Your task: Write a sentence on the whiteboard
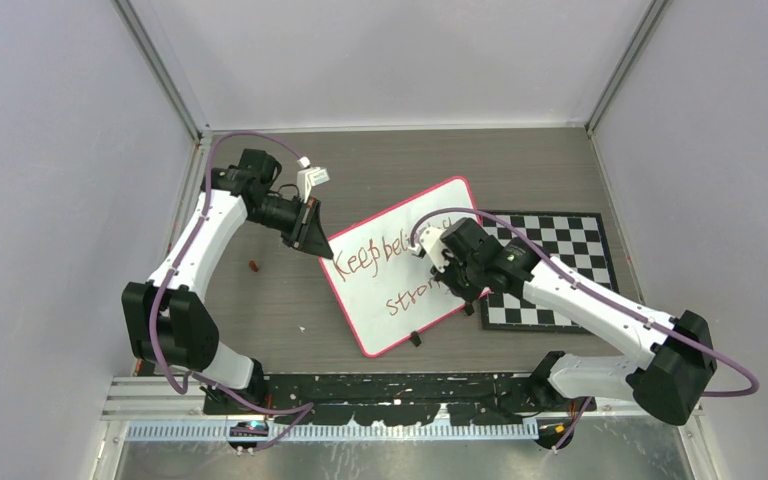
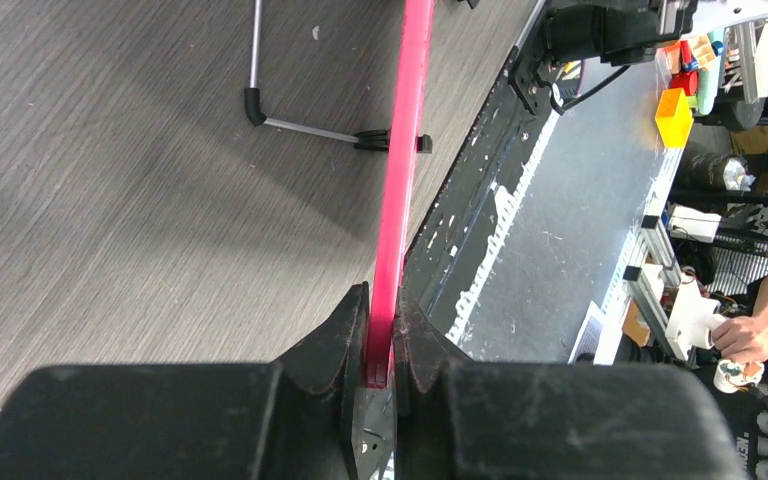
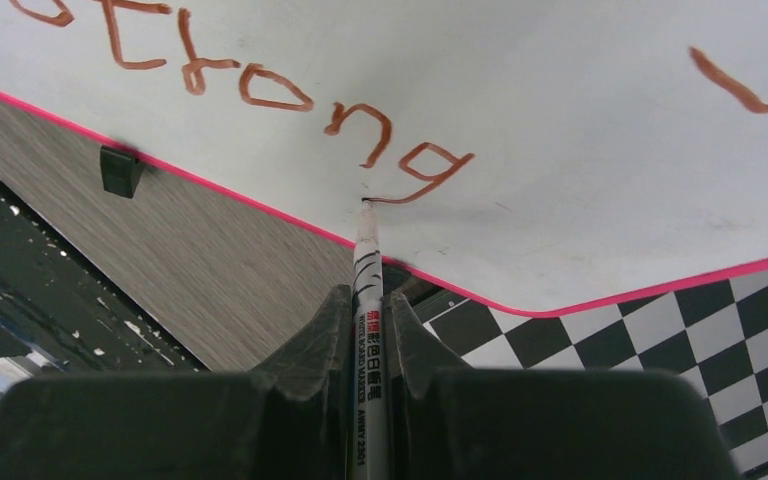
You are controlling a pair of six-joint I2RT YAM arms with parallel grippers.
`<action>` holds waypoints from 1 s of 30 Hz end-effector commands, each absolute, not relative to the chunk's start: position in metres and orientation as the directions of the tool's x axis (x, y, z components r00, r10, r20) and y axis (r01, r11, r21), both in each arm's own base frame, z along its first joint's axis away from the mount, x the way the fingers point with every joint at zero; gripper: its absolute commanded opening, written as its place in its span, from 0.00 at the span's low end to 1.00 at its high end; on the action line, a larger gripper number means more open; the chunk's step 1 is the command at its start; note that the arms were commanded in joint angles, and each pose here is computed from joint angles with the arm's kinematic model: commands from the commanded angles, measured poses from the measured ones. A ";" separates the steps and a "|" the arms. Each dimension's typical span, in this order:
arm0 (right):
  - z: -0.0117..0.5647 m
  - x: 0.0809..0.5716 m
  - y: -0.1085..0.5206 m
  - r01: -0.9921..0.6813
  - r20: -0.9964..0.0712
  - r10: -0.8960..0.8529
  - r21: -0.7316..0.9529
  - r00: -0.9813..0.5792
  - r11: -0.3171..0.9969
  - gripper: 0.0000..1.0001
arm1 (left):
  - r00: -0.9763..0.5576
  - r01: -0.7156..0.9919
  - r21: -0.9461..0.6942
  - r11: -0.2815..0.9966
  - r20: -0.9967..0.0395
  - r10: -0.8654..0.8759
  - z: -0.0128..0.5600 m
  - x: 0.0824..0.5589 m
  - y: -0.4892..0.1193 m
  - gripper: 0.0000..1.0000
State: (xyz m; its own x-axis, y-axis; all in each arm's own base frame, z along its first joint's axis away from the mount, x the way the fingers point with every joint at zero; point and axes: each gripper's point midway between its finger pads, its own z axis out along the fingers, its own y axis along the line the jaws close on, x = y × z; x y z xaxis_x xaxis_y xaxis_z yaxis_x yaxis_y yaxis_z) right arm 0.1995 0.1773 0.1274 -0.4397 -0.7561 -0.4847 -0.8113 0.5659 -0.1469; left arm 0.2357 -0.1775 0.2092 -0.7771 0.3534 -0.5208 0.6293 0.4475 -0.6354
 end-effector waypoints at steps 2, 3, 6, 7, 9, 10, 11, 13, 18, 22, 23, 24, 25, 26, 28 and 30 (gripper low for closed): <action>0.139 0.203 0.210 -0.842 -0.561 -0.728 -0.096 -0.395 0.531 0.00 | -0.778 0.628 -0.611 0.482 -0.496 0.386 0.193 0.238 -0.174 0.00; 0.142 0.202 0.213 -0.848 -0.569 -0.724 -0.085 -0.390 0.524 0.00 | -0.778 0.628 -0.610 0.483 -0.495 0.387 0.193 0.238 -0.174 0.00; 0.153 0.199 0.214 -0.855 -0.585 -0.717 -0.075 -0.379 0.514 0.00 | -0.777 0.630 -0.611 0.479 -0.497 0.386 0.194 0.238 -0.174 0.00; 0.156 0.197 0.212 -0.856 -0.589 -0.717 -0.079 -0.374 0.511 0.00 | -0.775 0.631 -0.611 0.478 -0.500 0.386 0.195 0.238 -0.174 0.00; 0.160 0.194 0.206 -0.853 -0.598 -0.713 -0.089 -0.367 0.514 0.00 | -0.772 0.636 -0.612 0.471 -0.506 0.384 0.196 0.238 -0.175 0.00; 0.161 0.192 0.201 -0.850 -0.598 -0.713 -0.095 -0.367 0.518 0.00 | -0.773 0.634 -0.614 0.470 -0.505 0.383 0.196 0.238 -0.176 0.00; 0.161 0.190 0.197 -0.848 -0.595 -0.715 -0.103 -0.367 0.521 0.00 | -0.772 0.635 -0.615 0.468 -0.506 0.384 0.196 0.238 -0.176 0.00; 0.160 0.191 0.186 -0.835 -0.579 -0.726 -0.135 -0.371 0.534 0.00 | -0.772 0.636 -0.616 0.465 -0.508 0.383 0.197 0.237 -0.176 0.00; 0.157 0.205 0.160 -0.770 -0.528 -0.747 -0.245 -0.404 0.589 0.00 | -0.769 0.639 -0.617 0.459 -0.513 0.381 0.200 0.236 -0.177 0.00; 0.149 0.214 0.154 -0.750 -0.483 -0.763 -0.280 -0.429 0.599 0.00 | -0.768 0.640 -0.615 0.460 -0.517 0.379 0.201 0.236 -0.177 0.00; 0.148 0.216 0.156 -0.750 -0.481 -0.763 -0.279 -0.432 0.600 0.00 | -0.769 0.640 -0.615 0.461 -0.516 0.379 0.201 0.236 -0.177 0.00; 0.146 0.217 0.157 -0.747 -0.478 -0.762 -0.279 -0.436 0.603 0.00 | -0.767 0.641 -0.612 0.462 -0.517 0.380 0.201 0.236 -0.177 0.00; 0.145 0.219 0.158 -0.746 -0.477 -0.762 -0.281 -0.437 0.604 0.00 | -0.767 0.642 -0.610 0.464 -0.517 0.380 0.201 0.236 -0.176 0.00; 0.144 0.221 0.158 -0.744 -0.475 -0.764 -0.287 -0.437 0.604 0.00 | -0.766 0.643 -0.608 0.466 -0.518 0.381 0.201 0.236 -0.176 0.00; 0.143 0.224 0.159 -0.739 -0.476 -0.763 -0.293 -0.437 0.606 0.00 | -0.763 0.646 -0.605 0.466 -0.521 0.381 0.202 0.236 -0.176 0.00; 0.141 0.227 0.159 -0.735 -0.475 -0.763 -0.300 -0.437 0.608 0.00 | -0.764 0.645 -0.605 0.467 -0.521 0.381 0.201 0.236 -0.176 0.00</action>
State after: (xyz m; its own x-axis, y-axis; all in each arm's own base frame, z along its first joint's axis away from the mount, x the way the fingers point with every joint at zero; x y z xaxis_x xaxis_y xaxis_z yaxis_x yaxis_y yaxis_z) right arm 0.2120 0.1578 0.1331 -0.4494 -0.7771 -0.4405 -0.7672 0.5884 -0.2552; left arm 0.2353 -0.1782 0.2103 -0.7745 0.3528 -0.5250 0.6325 0.4409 -0.6368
